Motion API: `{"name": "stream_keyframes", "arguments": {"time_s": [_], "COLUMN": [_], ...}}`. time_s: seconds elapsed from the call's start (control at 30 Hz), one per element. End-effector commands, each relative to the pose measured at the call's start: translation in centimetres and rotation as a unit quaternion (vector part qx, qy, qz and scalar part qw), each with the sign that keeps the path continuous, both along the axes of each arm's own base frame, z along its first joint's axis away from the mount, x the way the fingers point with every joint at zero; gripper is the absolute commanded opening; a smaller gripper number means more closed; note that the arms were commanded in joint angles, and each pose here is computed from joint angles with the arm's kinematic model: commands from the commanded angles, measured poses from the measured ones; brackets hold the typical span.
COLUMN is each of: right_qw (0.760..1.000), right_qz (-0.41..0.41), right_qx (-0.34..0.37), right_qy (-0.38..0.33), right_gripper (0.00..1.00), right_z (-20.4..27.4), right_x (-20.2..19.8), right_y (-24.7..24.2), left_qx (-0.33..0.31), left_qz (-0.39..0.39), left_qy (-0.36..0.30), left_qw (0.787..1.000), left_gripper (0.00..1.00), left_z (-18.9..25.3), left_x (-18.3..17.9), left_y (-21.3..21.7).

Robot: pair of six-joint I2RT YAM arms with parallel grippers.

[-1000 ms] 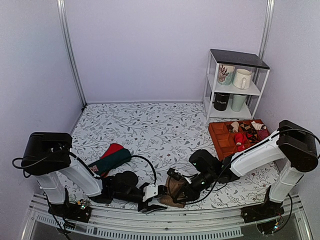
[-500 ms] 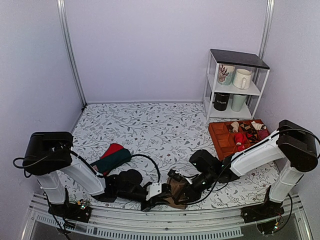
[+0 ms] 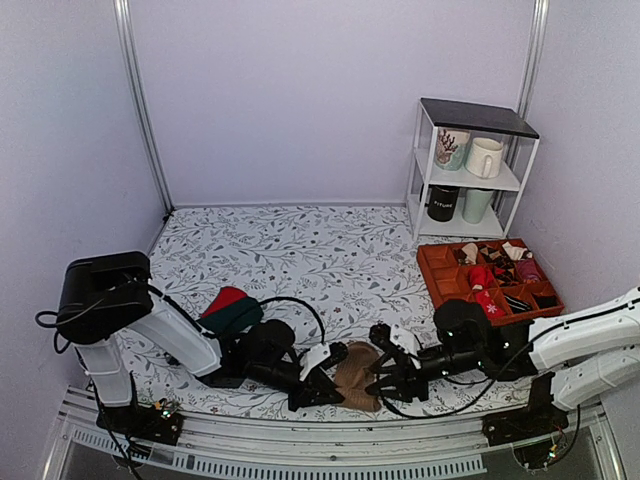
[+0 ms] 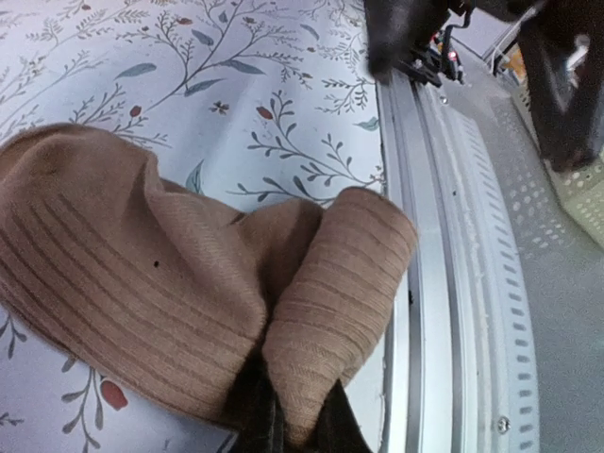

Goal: Roll the socks
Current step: Roll a pair of socks at the center of the board.

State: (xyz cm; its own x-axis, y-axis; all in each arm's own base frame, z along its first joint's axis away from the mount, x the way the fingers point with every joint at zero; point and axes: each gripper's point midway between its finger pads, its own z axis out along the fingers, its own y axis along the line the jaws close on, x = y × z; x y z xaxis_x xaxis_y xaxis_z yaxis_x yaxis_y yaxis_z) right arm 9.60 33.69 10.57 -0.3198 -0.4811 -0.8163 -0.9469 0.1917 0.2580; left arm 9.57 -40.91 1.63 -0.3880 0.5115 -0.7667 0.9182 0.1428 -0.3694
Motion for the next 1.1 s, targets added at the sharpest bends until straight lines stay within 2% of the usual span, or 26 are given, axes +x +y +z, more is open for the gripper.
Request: {"name": "stream_keyframes", "arguments": {"time_s": [0.0, 0.3, 0.53, 0.73, 0.87, 0.9, 1.0, 1.07], "right_qw": [0.988, 0.970, 0.966, 0.972, 0.977, 0.977, 0.977, 0.979], "right_qz": [0.015, 0.021, 0.033, 0.028, 0.017, 0.015, 0.002, -0.005], "right_qx": [0.027, -0.047, -0.066, -0.105, -0.126, -0.134, -0.159, -0.164], "right_qy": [-0.151, -0.237, -0.248, -0.209, -0.173, -0.166, -0.141, -0.123], "right_gripper": [0.50, 0.51, 0.52, 0.42, 0.31, 0.27, 0.19, 0.15], "right_z": [0.3, -3.1, -4.2, -6.9, -8.5, -8.8, -9.9, -10.3], "right_x": [-0.4, -1.3, -1.3, -1.6, -2.1, -2.1, -2.1, -2.3], "right_y": [-0.2, 1.7, 2.2, 1.6, 1.3, 1.2, 1.2, 1.0], "left_qx": [0.203, 0.230, 0.234, 0.230, 0.224, 0.220, 0.191, 0.147], "left_qz": [0.048, 0.043, 0.040, 0.040, 0.038, 0.040, 0.046, 0.042], "left_qy": [0.144, 0.174, 0.177, 0.175, 0.170, 0.168, 0.144, 0.103], "left_qw": [0.967, 0.957, 0.955, 0.957, 0.959, 0.960, 0.970, 0.983], "left_gripper": [0.00, 0.00, 0.00, 0.00, 0.00, 0.01, 0.25, 0.30], "left_z": [-9.2, -11.2, -11.5, -11.4, -11.4, -11.2, -9.8, -7.3], "left_x": [-2.2, -2.9, -3.0, -2.8, -2.6, -2.5, -1.5, -0.4], "left_y": [8.6, 9.3, 9.5, 9.4, 9.1, 8.9, 7.9, 6.5]}}
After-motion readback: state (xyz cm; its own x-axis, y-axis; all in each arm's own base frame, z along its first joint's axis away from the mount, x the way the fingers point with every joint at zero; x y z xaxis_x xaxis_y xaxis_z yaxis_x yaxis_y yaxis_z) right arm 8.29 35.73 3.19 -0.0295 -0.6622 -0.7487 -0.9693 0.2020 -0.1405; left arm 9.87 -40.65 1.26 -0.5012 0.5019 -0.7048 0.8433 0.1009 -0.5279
